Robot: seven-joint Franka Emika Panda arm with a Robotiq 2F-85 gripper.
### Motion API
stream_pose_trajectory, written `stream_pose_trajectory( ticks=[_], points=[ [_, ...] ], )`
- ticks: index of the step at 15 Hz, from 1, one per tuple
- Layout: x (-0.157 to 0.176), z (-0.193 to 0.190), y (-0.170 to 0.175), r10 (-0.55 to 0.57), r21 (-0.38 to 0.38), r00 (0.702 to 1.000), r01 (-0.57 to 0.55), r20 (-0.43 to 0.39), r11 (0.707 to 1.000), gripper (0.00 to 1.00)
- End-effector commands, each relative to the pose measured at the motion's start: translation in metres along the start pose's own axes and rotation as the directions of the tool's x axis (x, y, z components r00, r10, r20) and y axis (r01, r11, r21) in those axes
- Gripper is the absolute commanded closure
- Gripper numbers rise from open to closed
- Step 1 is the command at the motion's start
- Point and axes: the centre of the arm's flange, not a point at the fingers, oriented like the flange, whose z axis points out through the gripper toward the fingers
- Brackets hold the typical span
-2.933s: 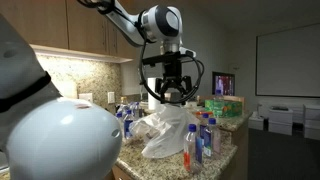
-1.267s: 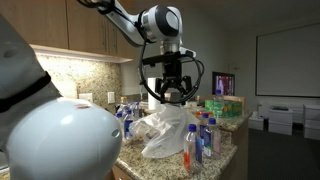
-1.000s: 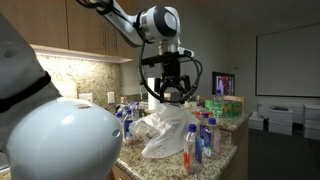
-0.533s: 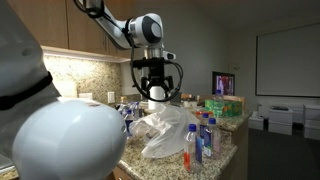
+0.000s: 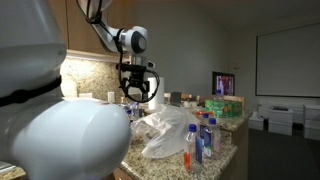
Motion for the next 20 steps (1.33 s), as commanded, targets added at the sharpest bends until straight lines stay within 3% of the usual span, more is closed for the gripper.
stream_pose_trajectory(
  ticks=[1, 3, 7, 10, 13, 16, 20],
  points=[
    [0.032, 0.022, -0.019, -0.093, 0.083, 0.995, 0.089, 0.046, 0.993, 0.00],
    [0.036, 0.038, -0.030, -0.125, 0.090, 0.990, 0.119, 0.068, 0.989, 0.00],
    [0.026, 0.102, -0.052, -0.165, -0.002, 0.974, 0.167, 0.158, 0.986, 0.00],
    [0.020, 0.128, -0.068, -0.225, 0.007, 0.958, 0.227, 0.178, 0.974, 0.00],
    [0.040, 0.102, -0.093, -0.267, 0.000, 0.951, 0.270, 0.154, 0.963, 0.00],
    [0.056, 0.076, -0.088, -0.292, -0.053, 0.951, 0.299, 0.104, 0.953, 0.00],
    [0.063, 0.091, -0.092, -0.330, -0.023, 0.937, 0.335, 0.110, 0.942, 0.00]
  ],
)
